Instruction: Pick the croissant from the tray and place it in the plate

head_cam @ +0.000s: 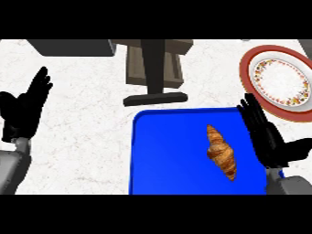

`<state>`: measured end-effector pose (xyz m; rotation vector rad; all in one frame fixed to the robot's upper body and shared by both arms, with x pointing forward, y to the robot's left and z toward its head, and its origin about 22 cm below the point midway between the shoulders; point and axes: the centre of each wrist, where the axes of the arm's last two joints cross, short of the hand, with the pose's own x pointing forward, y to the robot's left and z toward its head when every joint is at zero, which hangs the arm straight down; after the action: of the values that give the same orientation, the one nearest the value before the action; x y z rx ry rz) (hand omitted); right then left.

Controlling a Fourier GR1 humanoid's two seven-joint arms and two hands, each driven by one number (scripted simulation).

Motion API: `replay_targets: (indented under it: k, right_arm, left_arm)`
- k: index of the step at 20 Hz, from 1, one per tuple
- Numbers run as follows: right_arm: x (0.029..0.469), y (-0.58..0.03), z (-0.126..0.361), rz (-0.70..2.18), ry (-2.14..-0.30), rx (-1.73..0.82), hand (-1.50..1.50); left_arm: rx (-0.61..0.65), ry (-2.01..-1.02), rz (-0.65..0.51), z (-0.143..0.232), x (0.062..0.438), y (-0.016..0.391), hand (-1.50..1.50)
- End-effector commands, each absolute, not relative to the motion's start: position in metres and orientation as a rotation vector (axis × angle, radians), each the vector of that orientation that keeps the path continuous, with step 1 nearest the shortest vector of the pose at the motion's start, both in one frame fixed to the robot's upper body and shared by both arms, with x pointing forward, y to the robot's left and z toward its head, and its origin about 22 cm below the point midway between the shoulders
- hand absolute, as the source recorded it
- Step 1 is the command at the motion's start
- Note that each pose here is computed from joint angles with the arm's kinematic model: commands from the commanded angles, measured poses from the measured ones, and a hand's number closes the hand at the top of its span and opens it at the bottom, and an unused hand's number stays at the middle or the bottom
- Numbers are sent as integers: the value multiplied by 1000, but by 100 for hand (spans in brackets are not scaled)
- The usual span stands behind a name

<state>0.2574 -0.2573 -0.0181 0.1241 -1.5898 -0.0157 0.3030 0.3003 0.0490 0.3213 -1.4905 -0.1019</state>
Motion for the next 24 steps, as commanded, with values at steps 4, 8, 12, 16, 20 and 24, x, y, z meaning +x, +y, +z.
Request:
replay_targets:
  k: [4, 8, 12, 16, 20, 24]
  right_arm:
    - [286, -245, 45, 369, -1627, 519, 150]
    - [308, -279, 130, 924, -1907, -41, 150]
    - [268, -273, 38, 898, -1968, -27, 150]
    - [255, -265, -11, 361, -1869, 455, -150]
    - [270, -305, -15, 727, -1877, 557, -150]
    - [283, -318, 19, 1066, -1881, 321, -150]
  left_arm:
    - [299, -1386, -84, 20, 293, 279, 0]
    - [262, -1289, -63, -5, 279, 275, 0]
    - [234, -1270, -31, -9, 262, 257, 0]
    - [235, -1297, -30, -16, 262, 251, 0]
    - [226, -1289, -51, -21, 253, 234, 0]
    - [229, -1282, -38, -6, 253, 255, 0]
